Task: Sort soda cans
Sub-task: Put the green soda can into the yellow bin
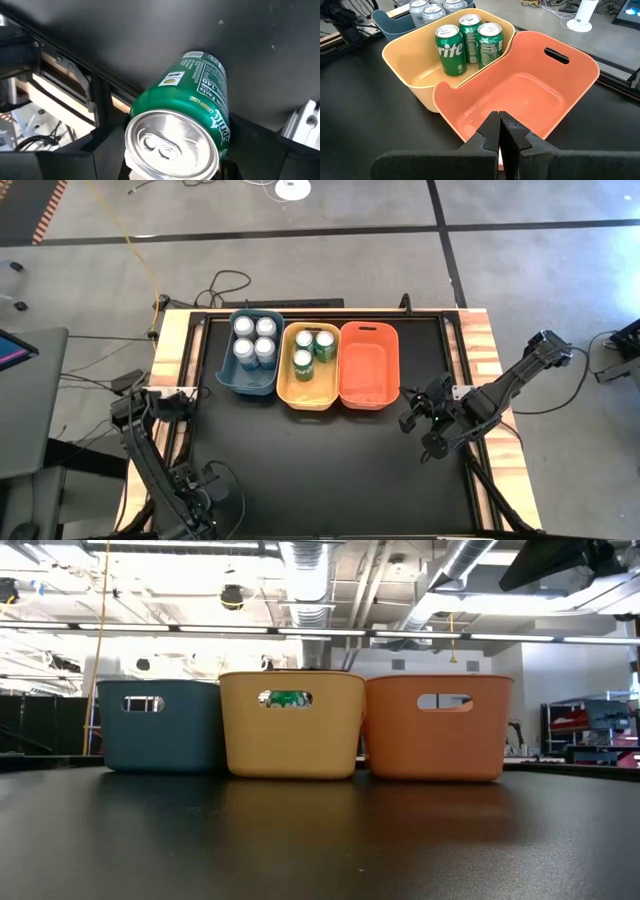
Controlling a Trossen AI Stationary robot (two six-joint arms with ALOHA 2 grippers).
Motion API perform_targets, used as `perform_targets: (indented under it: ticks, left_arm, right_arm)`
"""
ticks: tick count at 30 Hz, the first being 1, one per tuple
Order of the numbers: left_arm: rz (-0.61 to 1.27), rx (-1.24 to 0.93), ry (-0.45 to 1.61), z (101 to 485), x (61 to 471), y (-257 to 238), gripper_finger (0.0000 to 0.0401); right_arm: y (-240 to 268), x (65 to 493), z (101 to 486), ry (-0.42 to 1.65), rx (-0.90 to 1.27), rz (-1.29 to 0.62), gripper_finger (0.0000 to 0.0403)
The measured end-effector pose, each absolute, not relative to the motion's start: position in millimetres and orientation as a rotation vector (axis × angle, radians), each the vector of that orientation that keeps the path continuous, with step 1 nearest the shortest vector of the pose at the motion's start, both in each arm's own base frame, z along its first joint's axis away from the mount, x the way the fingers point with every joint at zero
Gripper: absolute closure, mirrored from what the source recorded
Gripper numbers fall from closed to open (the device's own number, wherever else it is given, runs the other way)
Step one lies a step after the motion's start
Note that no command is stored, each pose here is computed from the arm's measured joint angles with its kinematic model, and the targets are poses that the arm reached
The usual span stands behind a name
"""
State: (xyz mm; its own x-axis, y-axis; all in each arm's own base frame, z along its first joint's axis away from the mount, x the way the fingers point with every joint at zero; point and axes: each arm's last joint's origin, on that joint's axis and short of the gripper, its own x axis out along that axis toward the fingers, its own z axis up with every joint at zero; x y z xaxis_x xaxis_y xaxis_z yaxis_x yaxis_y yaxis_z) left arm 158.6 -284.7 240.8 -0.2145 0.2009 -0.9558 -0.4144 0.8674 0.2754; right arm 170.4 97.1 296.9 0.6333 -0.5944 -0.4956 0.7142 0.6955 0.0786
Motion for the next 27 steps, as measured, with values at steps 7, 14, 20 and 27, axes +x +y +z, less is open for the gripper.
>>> perform_targets:
  ticks: [7,14,20,27]
  left_arm:
    - [0.608,-0.225,1.667,253.9,175.6,-271.9,0.0109]
    - [0.579,-0.390,1.558,293.5,205.6,-242.8,0.0110]
    - [0.520,-0.492,1.413,335.3,239.3,-200.9,0.0110]
    - [0.467,-0.473,1.217,379.8,279.8,-139.2,0.0110]
  right_arm:
    - [97.5,170.9,297.1,0.462,0.273,-0.754,0.0378]
    - [97.5,171.0,297.1,0.463,0.274,-0.753,0.0378]
    - [101.3,169.6,297.2,0.466,0.279,-0.730,0.0378]
    - [101.6,168.9,297.0,0.478,0.254,-0.722,0.0378]
